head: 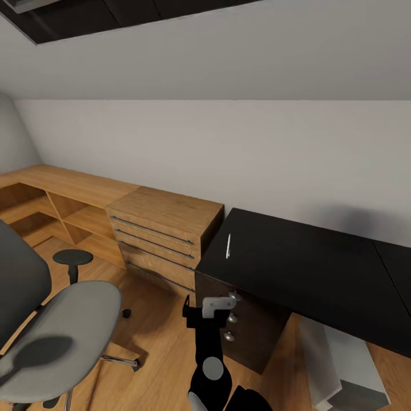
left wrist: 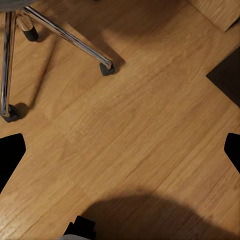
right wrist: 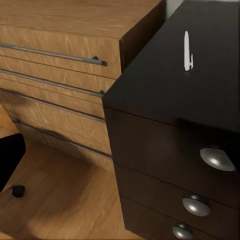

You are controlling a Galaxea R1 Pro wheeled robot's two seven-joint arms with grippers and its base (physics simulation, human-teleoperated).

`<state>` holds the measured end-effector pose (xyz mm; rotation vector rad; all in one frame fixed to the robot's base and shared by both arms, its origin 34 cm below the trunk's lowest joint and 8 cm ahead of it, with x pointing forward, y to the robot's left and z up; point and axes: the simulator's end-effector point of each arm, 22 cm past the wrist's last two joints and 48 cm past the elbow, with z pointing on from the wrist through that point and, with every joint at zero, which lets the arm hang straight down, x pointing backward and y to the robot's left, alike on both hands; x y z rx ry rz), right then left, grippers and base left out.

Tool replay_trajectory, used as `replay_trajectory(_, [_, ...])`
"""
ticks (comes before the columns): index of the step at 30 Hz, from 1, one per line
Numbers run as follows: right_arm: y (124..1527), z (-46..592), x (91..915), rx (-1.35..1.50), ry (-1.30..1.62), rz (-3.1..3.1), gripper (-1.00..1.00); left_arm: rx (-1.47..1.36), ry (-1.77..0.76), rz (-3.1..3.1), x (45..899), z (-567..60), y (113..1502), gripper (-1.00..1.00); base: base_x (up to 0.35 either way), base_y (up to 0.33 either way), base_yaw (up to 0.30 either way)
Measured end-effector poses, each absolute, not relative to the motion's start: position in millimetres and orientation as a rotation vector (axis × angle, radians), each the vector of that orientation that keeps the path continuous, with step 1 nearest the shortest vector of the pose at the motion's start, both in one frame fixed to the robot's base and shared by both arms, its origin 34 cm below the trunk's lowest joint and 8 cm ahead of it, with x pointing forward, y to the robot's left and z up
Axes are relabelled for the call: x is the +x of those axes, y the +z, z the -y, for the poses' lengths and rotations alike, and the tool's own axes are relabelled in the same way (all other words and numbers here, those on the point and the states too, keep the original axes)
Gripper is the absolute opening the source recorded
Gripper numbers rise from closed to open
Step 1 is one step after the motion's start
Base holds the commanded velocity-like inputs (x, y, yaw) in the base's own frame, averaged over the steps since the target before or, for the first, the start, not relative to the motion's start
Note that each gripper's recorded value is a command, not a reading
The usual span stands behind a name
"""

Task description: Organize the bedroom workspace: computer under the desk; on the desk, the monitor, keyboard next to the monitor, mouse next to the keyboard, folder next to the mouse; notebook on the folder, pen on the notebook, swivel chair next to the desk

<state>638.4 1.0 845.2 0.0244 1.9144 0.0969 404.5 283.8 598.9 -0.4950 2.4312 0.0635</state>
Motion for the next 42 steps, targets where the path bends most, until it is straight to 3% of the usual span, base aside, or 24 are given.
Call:
replay_trajectory(21, [862.1,12.5,655.2,-0.004,0.028,-1.835,1.00,-0.518,-0.025,-2.387,439.2,-267.6,632.6,1.00,0.000,0.000,0.000])
replay_trajectory(33, [865.3,104.8,809.3,-0.003,-0.141,-1.887,1.00,-0.534,-0.115,-2.411,571.8,-262.7,701.6,1.00,0.000,0.000,0.000])
replay_trajectory(42, [818.0,139.6,843.7,0.018,-0.074,-2.039,1.00,-0.539,-0.121,-2.383,596.2,-269.9,717.7,1.00,0.000,0.000,0.000])
